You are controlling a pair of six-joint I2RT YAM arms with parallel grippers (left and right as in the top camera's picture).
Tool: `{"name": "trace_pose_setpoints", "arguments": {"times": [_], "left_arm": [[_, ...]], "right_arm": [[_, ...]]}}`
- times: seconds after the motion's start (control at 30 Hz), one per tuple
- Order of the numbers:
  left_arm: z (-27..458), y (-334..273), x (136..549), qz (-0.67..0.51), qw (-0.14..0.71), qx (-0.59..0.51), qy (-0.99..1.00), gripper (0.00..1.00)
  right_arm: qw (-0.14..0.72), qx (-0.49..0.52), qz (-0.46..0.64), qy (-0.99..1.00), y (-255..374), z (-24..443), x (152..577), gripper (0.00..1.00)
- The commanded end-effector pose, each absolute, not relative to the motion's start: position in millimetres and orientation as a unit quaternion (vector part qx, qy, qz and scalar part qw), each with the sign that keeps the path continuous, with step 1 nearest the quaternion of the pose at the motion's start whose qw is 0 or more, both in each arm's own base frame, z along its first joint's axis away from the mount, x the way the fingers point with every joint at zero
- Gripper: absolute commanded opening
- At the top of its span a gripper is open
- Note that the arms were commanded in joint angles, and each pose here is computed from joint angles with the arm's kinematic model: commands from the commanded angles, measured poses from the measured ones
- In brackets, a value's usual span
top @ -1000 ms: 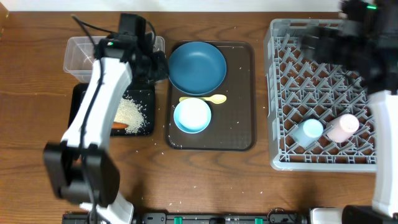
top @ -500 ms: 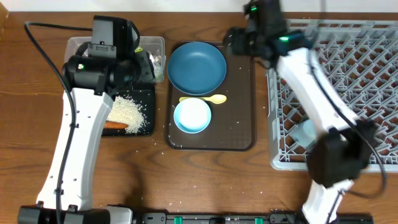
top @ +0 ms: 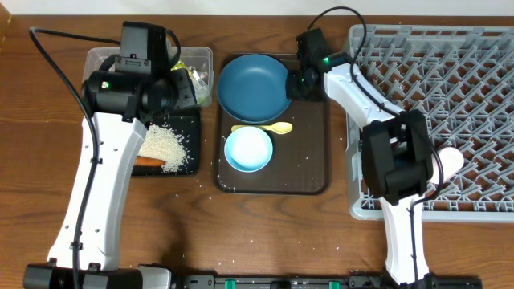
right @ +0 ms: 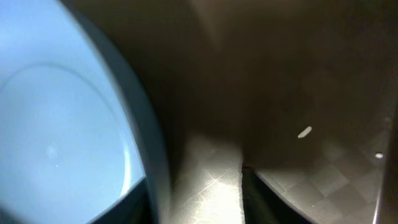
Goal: Sort waste into correct bins and load items into the dishwasher rack
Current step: 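Reach the right gripper to the blue plate and grasp its rim, then lift the blue plate with the right gripper and stand it in the rack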
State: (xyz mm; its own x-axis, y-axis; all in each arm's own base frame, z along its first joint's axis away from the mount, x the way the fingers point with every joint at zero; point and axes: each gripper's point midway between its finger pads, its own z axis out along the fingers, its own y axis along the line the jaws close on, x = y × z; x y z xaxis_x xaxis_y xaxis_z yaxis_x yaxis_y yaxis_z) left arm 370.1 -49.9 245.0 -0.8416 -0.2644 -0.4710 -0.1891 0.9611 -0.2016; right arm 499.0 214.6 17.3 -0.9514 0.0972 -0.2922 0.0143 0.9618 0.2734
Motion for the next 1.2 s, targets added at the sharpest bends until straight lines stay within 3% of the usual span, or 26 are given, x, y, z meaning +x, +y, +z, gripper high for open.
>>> {"name": "trace_pose_setpoints", "arguments": {"times": [0.0,0.1,0.17,0.2,0.37,0.43,0.63,0.7,0.8,0.93,1.17], "left_arm": [[245,-47,370,-0.066,0.255,-0.121,0.957,0.44],[245,-47,370,-0.066,0.255,-0.121,0.957,0.44],[245,-47,370,-0.066,0.255,-0.121,0.957,0.44],[245,-47,370,-0.066,0.255,-0.121,0.957,0.44],[245,-47,371,-0.066,0.255,-0.121,0.957,0.45],[245,-48,370,-0.066,0.255,-0.121,0.957,0.56],[245,-47,370,-0.066,0.255,-0.121,0.957,0.67],[244,-48,370,-0.066,0.255,-0.121,0.957,0.76],[244,-47,370,-0.066,0.255,-0.121,0.957,0.82],[245,-48,370,-0.066,0.255,-0.121,0.957,0.87],[245,-48,370,-0.066,0.255,-0.121,0.957,0.9]], "right_arm": [[0.165,0.026,0.137,0.976,222,25,505,0.27],[0.166,0.03,0.137,0.976,218,26,507,0.16],[0.168,0.034,0.137,0.976,214,27,509,0.02],[0.17,0.037,0.137,0.975,211,30,510,0.01],[0.195,0.047,0.143,0.969,196,59,519,0.01],[0.215,0.037,0.151,0.964,192,85,522,0.01],[0.291,0.031,0.137,0.946,149,191,510,0.01],[0.33,0.047,0.112,0.936,119,233,502,0.01],[0.376,0.075,0.051,0.922,69,278,488,0.01],[0.416,0.149,-0.113,0.89,-22,323,458,0.01],[0.39,0.275,-0.39,0.787,-140,364,402,0.01]]}}
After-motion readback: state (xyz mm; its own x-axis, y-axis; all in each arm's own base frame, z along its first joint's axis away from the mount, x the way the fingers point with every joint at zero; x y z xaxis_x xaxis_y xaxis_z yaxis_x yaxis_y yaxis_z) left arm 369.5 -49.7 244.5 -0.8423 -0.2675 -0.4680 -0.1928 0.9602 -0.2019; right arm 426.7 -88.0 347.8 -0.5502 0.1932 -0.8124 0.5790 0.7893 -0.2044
